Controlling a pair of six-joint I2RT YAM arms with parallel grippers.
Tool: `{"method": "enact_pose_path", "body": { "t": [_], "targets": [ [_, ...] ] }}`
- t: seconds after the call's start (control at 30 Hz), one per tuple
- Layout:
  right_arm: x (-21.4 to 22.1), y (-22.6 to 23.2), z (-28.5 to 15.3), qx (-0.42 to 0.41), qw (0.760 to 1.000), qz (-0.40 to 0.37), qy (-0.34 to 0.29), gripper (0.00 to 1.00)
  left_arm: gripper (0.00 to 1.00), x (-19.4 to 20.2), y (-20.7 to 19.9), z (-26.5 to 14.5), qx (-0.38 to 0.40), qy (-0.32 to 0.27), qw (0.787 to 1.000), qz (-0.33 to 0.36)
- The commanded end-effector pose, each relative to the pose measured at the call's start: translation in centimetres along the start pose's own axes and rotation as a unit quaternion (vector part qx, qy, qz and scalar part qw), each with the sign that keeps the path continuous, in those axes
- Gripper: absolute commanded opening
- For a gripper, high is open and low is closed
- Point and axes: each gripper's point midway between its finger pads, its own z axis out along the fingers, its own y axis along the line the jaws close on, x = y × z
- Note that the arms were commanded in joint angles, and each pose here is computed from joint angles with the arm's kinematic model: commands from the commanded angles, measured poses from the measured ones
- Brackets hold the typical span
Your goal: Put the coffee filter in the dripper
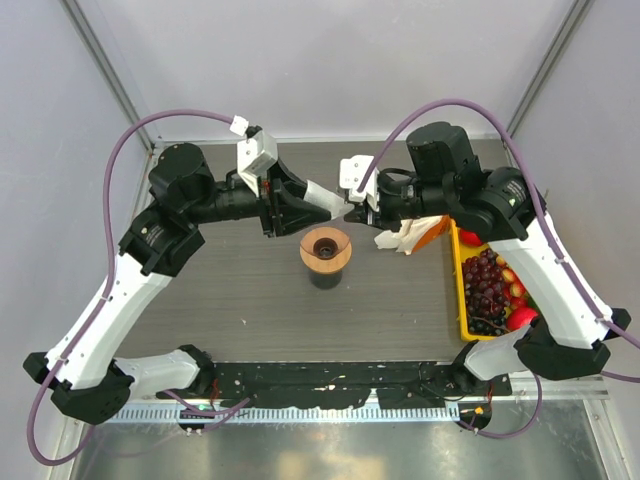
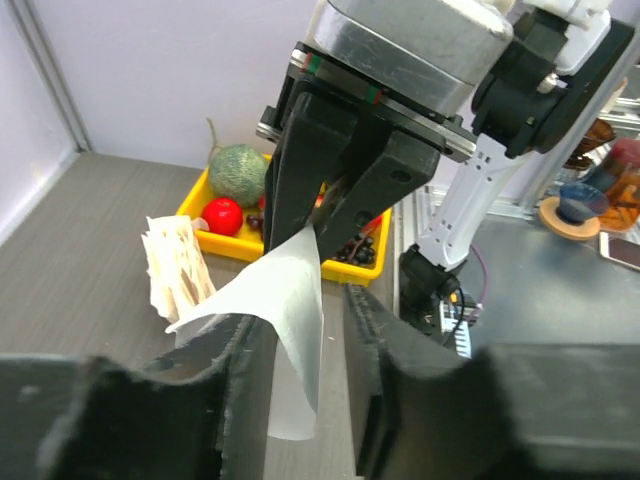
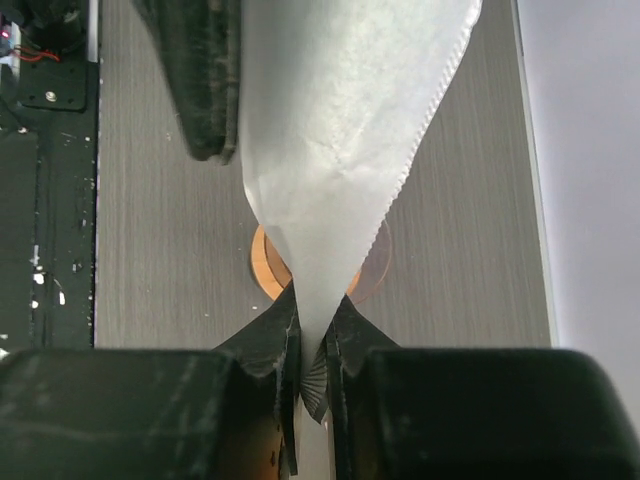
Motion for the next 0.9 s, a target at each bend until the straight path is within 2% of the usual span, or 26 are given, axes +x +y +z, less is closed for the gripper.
{"method": "enact_pose_path", "body": {
  "t": [0.0,0.17,0.37,0.43,0.5,0.53,0.57,0.6,0.63,0.7,0.73,0.8,0.87],
  "targets": [
    [-2.4,0.1,-1.2,-0.01,0.998,0.019,-0.053,0.15,0.41,-1.4,-1.1,-0.7,0.026,-0.019,0.999,0.025],
    [-3.8,1.7,-2.0,-0.06,0.992,0.048,-0.102,0.15,0.51,-1.0,-0.2,-1.3,0.02,-0.022,0.999,0.01],
    [-3.8,2.2,-1.8,-0.073,0.989,0.063,-0.116,0.15,0.61,-1.3,-1.4,-1.5,0.058,-0.033,0.998,0.021],
    [-4.2,2.2,-1.9,-0.076,0.986,0.07,-0.127,0.15,0.6,-1.1,-1.3,-1.4,0.06,-0.035,0.997,0.018],
    [-4.7,2.2,-2.0,-0.082,0.984,0.079,-0.14,0.17,0.55,-1.1,-1.2,-1.2,0.063,-0.035,0.997,0.02],
    [-4.9,2.4,-2.1,-0.086,0.982,0.083,-0.143,0.19,0.44,-1.1,-1.2,-1.2,0.063,-0.036,0.997,0.023],
    [-4.8,2.4,-2.1,-0.087,0.982,0.089,-0.142,0.24,0.3,-1.3,-1.2,-1.1,0.066,-0.037,0.997,0.024],
    [-4.7,2.3,-2.1,-0.086,0.982,0.093,-0.14,0.32,0.21,-1.5,-1.3,-1.2,0.067,-0.04,0.997,0.024],
    [-4.4,2.3,-2.1,-0.083,0.983,0.095,-0.136,0.36,0.11,-1.7,-1.4,-1.2,0.069,-0.041,0.997,0.021],
    [-3.3,1.7,-2.1,-0.065,0.986,0.099,-0.117,0.46,0.0,-2.2,-1.6,-1.3,0.068,-0.044,0.997,0.01],
    [-2.9,1.3,-2.1,-0.052,0.988,0.094,-0.109,0.54,0.0,-2.2,-1.6,-1.3,0.064,-0.041,0.997,-0.002],
    [-1.9,0.3,-2.3,-0.024,0.992,0.089,-0.089,0.62,0.0,-1.8,-1.1,-1.2,0.049,-0.03,0.998,-0.036],
    [-1.1,-0.7,-2.6,0.006,0.994,0.078,-0.072,0.63,0.0,-1.3,-0.6,-1.0,0.037,-0.016,0.996,-0.079]
  ]
}}
